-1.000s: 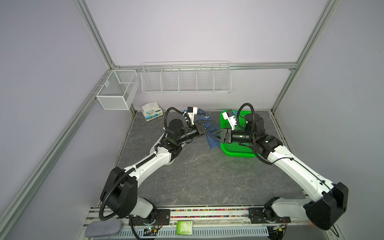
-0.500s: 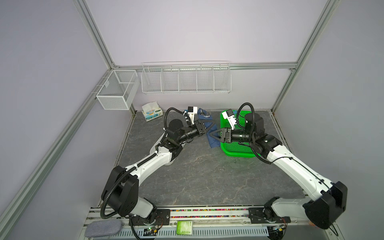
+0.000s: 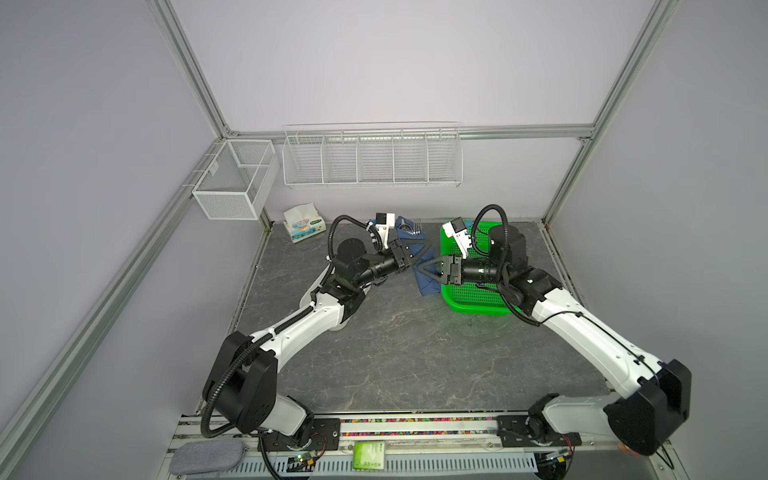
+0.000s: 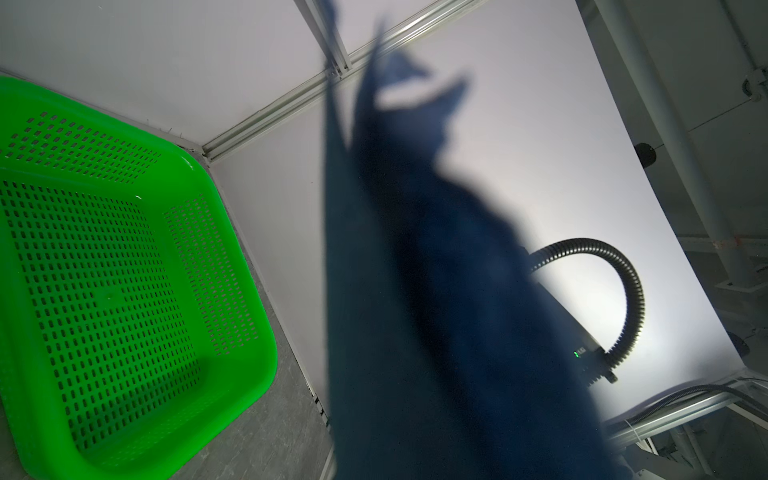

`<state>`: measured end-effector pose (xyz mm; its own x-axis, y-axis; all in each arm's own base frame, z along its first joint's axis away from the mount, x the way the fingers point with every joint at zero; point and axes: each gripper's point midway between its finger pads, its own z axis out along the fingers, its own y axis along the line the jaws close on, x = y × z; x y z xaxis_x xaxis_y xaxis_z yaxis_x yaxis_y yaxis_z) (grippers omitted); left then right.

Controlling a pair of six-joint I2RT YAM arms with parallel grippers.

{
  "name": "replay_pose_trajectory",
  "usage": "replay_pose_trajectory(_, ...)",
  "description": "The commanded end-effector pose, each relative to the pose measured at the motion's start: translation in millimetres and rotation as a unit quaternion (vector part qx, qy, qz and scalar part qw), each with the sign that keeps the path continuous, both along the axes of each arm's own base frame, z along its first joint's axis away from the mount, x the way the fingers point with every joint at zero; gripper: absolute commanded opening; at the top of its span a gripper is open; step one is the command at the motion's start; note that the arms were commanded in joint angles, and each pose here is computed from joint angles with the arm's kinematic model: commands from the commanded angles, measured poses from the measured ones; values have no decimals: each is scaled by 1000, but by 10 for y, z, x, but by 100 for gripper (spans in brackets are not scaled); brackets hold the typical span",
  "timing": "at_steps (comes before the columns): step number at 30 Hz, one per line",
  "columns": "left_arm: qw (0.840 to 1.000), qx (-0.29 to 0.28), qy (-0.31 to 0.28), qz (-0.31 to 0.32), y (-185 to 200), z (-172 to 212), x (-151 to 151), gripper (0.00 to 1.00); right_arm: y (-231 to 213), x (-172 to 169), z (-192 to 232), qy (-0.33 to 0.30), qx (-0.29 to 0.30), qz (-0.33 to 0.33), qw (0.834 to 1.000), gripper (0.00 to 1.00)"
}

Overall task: Place the utensils on the paper napkin and roll it up
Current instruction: 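Close the right gripper on the bundle below the fork tines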

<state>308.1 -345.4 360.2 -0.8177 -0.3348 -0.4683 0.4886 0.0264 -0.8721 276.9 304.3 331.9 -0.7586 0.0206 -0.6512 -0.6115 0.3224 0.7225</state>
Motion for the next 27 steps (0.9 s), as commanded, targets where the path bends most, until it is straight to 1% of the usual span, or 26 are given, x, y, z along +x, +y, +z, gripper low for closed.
replay_pose_trajectory(1, 999, -29, -30, -12, 13, 289, -89, 0, 30, 13, 19, -9, 9, 15, 1000, 57)
replay_pose_trajectory(5, 999, -31, -31, -12, 10, 292, -87, 0, 75, -35, 55, -7, 25, 38, 999, 56)
replay_pose_trajectory(8, 999, -32, -31, -11, 10, 296, -81, 0, 92, -57, 43, -2, 28, 50, 998, 52)
replay_pose_trajectory(12, 999, -33, -31, -9, 14, 303, -72, 0, 88, -87, 49, -4, 30, 55, 998, 42)
replay_pose_trajectory(15, 999, -33, -33, -7, 20, 316, -71, 0, 83, -107, 50, -4, 31, 60, 998, 39)
replay_pose_trajectory(17, 999, -34, -33, -5, 21, 318, -68, 0, 84, -132, 53, -4, 33, 66, 997, 34)
replay_pose_trajectory(22, 999, -35, -34, 1, 33, 321, -53, 0, 82, -182, 73, -4, 41, 77, 996, 30)
replay_pose_trajectory(26, 999, -34, -35, 3, 33, 320, -46, 0, 75, -191, 84, -4, 44, 78, 996, 22)
replay_pose_trajectory(27, 999, -33, -34, 3, 33, 312, -44, 2, 70, -194, 96, -4, 46, 78, 996, 20)
